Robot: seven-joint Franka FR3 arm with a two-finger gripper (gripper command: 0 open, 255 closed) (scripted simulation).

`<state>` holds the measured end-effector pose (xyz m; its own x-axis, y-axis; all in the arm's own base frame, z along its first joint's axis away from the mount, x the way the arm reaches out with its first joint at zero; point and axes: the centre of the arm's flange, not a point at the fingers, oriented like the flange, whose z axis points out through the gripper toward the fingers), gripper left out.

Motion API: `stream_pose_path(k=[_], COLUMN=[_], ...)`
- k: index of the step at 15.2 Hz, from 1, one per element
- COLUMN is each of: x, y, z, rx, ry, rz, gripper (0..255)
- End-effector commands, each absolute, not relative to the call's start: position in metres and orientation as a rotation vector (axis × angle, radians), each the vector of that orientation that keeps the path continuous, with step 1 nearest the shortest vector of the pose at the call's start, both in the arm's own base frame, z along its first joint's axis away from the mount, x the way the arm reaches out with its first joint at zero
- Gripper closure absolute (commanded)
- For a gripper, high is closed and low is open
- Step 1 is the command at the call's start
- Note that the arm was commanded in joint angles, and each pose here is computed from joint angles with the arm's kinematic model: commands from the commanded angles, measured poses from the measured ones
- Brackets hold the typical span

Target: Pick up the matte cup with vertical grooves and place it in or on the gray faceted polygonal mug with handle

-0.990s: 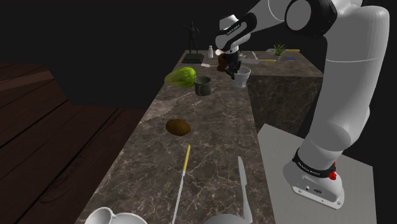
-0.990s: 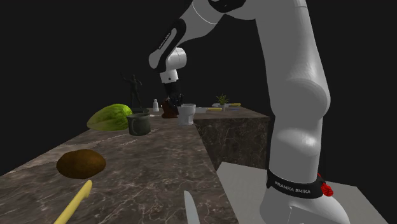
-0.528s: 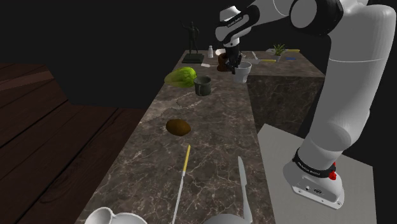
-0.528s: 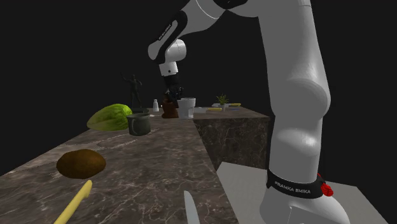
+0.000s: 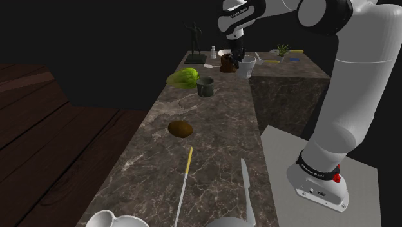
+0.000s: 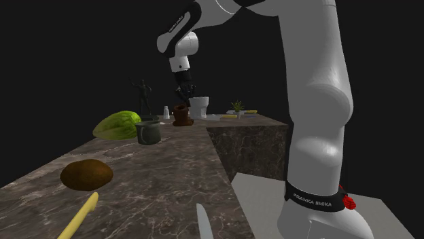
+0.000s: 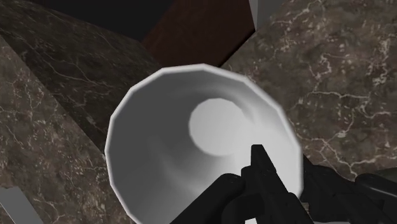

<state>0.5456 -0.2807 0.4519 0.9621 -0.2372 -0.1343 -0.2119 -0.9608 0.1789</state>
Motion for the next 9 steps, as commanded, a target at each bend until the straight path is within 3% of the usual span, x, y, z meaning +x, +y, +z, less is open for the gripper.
stream_pose_path(k=[1, 9], x=[0.545, 0.545], y=[-0.282, -0.282], z=[0.463, 0.505], rx=[2.949, 2.949], ry=[-0.340, -0.340], rz=[-0.231, -0.231], gripper=[255, 255])
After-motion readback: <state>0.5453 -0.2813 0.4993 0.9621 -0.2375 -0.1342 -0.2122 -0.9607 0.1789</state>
